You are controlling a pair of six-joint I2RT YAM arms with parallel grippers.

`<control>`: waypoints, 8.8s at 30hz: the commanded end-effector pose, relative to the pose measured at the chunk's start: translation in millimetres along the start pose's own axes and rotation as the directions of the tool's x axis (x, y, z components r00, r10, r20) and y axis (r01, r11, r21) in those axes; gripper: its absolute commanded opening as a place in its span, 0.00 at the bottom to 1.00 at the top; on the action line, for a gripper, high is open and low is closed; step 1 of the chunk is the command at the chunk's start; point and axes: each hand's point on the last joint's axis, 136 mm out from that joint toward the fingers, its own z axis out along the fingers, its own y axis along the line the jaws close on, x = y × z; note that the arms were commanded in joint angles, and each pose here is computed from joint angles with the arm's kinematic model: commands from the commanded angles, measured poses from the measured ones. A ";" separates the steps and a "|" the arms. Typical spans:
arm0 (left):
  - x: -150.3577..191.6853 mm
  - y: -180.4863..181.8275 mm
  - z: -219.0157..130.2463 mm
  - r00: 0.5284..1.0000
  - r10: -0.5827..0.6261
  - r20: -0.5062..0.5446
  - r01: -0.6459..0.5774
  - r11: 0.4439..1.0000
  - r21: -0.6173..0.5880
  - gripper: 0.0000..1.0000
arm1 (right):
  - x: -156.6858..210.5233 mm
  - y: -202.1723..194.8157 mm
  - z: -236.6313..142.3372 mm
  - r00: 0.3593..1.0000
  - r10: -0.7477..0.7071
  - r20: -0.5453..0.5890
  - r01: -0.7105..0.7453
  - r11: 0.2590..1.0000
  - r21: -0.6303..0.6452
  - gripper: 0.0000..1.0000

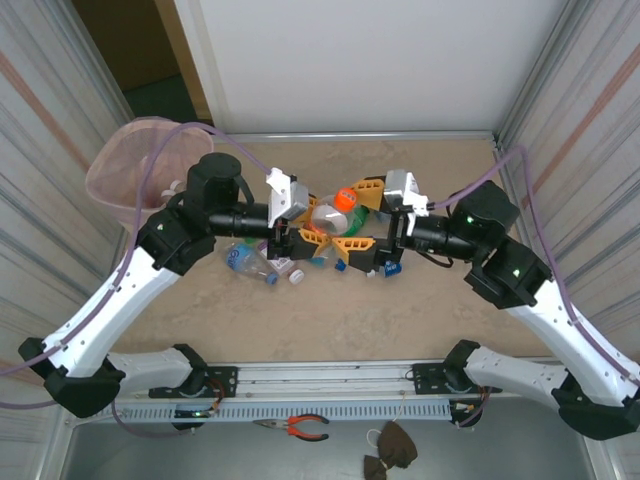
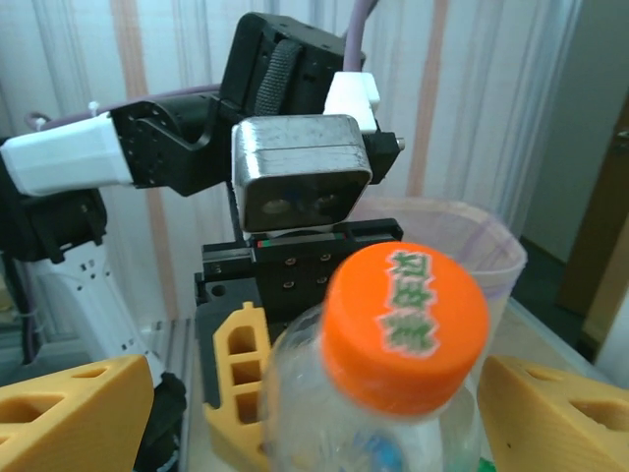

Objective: Put the plastic bottles in the bin

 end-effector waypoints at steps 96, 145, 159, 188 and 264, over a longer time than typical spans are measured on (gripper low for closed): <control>166.5 224.4 -230.1 0.606 -0.793 0.064 0.510 0.325 -0.797 0.76 | 22.3 -87.4 -32.9 0.995 0.072 -0.076 -0.037 0.922 0.385 0.88; 48.0 167.3 -112.3 0.815 -0.525 0.247 0.575 0.679 -0.456 0.74 | 378.4 -355.1 -124.2 0.405 0.847 -0.343 -0.137 0.428 0.893 0.72; 52.0 171.8 -99.0 0.808 -0.542 0.233 0.584 0.681 -0.441 0.73 | 417.0 -374.0 -125.3 0.335 0.873 -0.356 -0.121 0.414 0.902 0.71; 55.6 172.3 -92.0 0.797 -0.564 0.217 0.597 0.681 -0.425 0.73 | 446.3 -338.6 -169.3 0.201 0.954 -0.224 -0.076 0.243 0.967 0.73; -69.1 132.5 -29.6 0.881 -0.311 0.357 0.369 0.923 -0.106 0.82 | 76.7 -158.2 -9.5 0.967 0.236 -0.099 -0.189 0.918 0.349 0.27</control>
